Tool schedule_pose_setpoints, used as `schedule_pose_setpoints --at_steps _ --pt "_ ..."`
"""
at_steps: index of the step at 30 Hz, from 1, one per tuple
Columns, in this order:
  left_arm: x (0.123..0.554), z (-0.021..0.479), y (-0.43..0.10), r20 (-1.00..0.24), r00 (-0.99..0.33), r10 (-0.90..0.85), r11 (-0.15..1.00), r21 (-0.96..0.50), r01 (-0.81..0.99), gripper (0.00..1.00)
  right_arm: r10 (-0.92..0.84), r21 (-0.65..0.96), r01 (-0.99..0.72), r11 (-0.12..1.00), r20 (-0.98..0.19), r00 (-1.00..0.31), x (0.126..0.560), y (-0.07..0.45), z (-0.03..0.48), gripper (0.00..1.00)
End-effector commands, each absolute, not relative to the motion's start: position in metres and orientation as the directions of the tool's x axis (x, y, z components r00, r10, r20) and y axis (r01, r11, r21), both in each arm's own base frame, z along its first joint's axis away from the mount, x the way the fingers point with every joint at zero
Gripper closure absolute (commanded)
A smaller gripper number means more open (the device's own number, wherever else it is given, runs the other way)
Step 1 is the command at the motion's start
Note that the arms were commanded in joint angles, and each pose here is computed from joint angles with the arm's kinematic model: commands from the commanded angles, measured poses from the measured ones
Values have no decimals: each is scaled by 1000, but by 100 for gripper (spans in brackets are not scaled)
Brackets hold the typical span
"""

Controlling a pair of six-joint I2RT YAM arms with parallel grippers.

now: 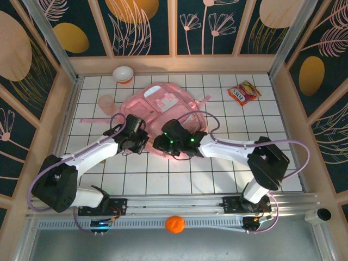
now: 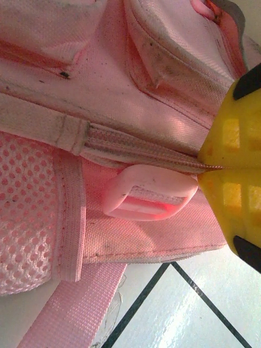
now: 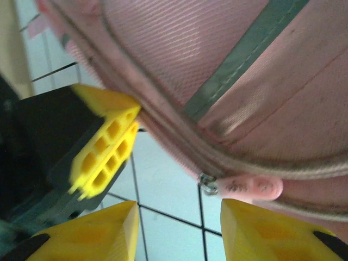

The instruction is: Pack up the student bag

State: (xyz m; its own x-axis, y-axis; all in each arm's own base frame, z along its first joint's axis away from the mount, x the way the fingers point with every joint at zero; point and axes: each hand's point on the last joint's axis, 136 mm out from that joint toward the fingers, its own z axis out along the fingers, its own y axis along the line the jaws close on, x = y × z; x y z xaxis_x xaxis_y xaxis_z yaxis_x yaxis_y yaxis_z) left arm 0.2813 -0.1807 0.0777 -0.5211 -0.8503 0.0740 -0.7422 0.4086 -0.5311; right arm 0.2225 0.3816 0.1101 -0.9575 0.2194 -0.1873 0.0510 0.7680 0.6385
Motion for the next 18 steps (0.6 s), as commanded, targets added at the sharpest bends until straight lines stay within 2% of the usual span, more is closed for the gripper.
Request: schedule_pose_setpoints --at_steps 1,18 --pt "276 79 -180 84 -533 -842 414 -533 -738 100 233 513 97 853 -209 -950 226 365 95 56" --pt "275 75 -180 75 -543 -836 427 -533 -731 100 238 448 120 886 -217 -947 237 343 79 50"
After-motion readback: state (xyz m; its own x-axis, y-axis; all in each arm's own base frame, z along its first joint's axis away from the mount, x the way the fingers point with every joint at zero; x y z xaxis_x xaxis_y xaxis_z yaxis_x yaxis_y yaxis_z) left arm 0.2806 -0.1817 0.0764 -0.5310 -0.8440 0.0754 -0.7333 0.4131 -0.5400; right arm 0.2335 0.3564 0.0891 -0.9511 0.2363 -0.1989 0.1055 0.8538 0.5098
